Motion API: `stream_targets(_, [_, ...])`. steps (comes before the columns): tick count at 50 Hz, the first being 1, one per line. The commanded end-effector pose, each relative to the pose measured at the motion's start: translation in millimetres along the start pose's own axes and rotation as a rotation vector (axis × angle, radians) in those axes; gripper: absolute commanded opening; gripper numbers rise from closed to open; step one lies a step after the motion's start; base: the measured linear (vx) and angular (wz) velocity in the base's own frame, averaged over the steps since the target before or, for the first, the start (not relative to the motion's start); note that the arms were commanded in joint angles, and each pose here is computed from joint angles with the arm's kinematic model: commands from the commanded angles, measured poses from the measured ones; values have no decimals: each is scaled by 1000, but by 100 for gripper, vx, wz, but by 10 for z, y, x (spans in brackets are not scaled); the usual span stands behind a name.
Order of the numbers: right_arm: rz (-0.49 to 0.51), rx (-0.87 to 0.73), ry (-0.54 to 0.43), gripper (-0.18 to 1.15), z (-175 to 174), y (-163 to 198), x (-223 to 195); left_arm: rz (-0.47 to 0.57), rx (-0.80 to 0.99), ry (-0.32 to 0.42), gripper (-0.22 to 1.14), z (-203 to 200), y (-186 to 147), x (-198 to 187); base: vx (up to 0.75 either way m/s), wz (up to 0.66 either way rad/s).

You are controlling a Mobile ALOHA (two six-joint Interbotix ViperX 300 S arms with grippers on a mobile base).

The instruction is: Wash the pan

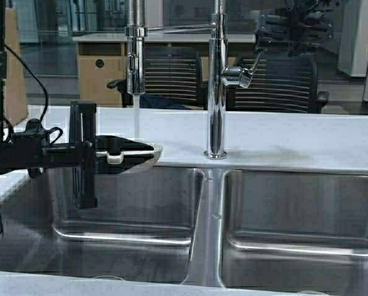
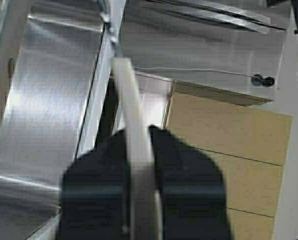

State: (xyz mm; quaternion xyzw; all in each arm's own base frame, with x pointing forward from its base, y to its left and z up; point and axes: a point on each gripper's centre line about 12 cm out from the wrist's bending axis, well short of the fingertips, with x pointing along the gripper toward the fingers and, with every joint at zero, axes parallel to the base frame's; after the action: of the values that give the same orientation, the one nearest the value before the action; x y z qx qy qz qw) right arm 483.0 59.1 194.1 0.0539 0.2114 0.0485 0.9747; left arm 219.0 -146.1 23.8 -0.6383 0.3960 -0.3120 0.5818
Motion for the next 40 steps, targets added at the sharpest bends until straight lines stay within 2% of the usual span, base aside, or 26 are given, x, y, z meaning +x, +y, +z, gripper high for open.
stream_targets(1, [-30,15,-125,104,470,-167,-361,-49,50,13,2,3,-117,25,0,0])
stream_targets(9, [-55,25,-144,104,473,-295,-567,-59,52,16,2,2,-129,28,0,0])
stream_targets(13, [-64,28,-108,101,306,-335,-536,-61,53,16,2,2,-131,28,0,0])
stream_targets(16, [-67,33,-68,94,155,-351,-452,-62,58,15,2,6,-132,31,0,-1])
stream_targets(20, [-49,31,-33,72,27,-262,-322,-66,59,15,2,11,-134,36,0,-1])
stream_targets(27, [13,-2,-1,6,-91,48,-137,-66,59,17,2,10,-134,36,0,0])
stream_targets(29, [33,-7,-5,-7,-89,152,-85,-67,60,16,2,14,-135,39,0,0])
stream_targets(31, [53,-18,-11,-9,-70,254,-23,-67,61,15,2,14,-135,39,0,0])
stream_targets(37, [113,-49,-29,9,-15,579,98,-67,61,15,2,22,-126,47,0,0])
stream_targets(40, [140,-58,-40,9,27,731,108,-66,60,17,2,20,-121,46,0,0])
